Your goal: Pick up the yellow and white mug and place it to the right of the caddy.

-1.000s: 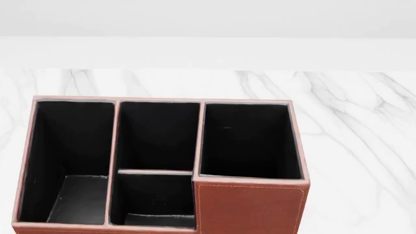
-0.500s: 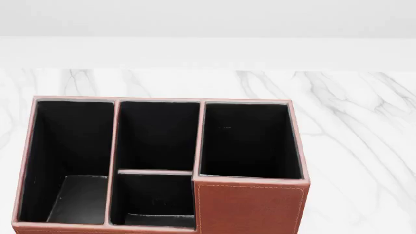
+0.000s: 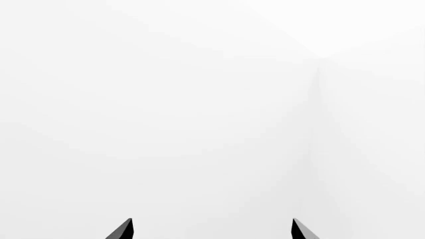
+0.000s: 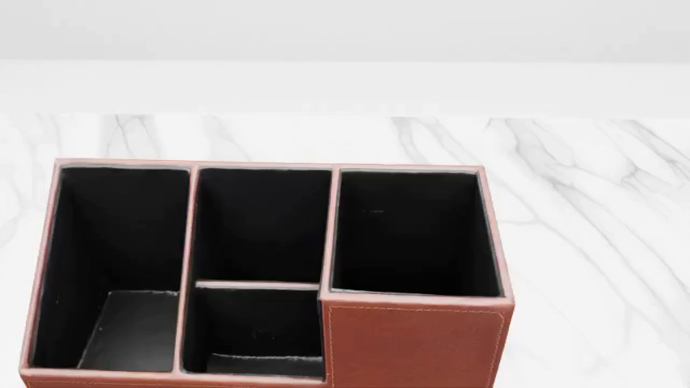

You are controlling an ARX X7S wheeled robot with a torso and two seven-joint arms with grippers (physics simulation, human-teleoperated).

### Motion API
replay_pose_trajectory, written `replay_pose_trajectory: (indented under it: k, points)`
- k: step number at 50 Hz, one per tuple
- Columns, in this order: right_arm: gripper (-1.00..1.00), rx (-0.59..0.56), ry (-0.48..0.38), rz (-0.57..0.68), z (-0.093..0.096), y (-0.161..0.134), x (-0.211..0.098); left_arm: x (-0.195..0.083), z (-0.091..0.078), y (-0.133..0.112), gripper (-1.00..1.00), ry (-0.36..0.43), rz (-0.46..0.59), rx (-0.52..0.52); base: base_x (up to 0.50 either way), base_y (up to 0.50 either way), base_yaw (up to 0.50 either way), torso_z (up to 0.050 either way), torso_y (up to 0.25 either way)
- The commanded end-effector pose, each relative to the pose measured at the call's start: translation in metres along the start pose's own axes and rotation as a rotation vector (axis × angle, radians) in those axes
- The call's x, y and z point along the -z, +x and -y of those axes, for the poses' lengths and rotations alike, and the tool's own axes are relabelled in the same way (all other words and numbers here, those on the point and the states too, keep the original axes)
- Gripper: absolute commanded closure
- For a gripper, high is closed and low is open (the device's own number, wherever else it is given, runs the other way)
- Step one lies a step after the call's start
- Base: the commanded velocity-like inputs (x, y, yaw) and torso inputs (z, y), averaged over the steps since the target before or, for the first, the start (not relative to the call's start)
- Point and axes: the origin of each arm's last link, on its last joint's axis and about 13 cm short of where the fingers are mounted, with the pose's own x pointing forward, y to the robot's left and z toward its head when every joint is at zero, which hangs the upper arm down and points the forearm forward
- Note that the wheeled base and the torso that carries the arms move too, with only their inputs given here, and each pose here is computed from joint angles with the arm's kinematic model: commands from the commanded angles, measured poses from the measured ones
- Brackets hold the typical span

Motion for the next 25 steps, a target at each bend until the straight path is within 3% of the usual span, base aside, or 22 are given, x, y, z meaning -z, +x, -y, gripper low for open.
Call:
replay_pose_trajectory:
  k: [1,25]
  points:
    - [1.0,0.008,-0.007,0.088,0.003,-0.003,-0.017,0.0,0.0,0.0,-1.0,-0.002,-0.002,0.0,0.0,0.0,0.0,0.0,0.0]
    - [1.0,0.122,0.008,0.232,0.024,-0.006,-0.047,0.0,-0.001,0.0,-1.0,-0.002,-0.002,0.001,0.0,0.0,0.0,0.0,0.0]
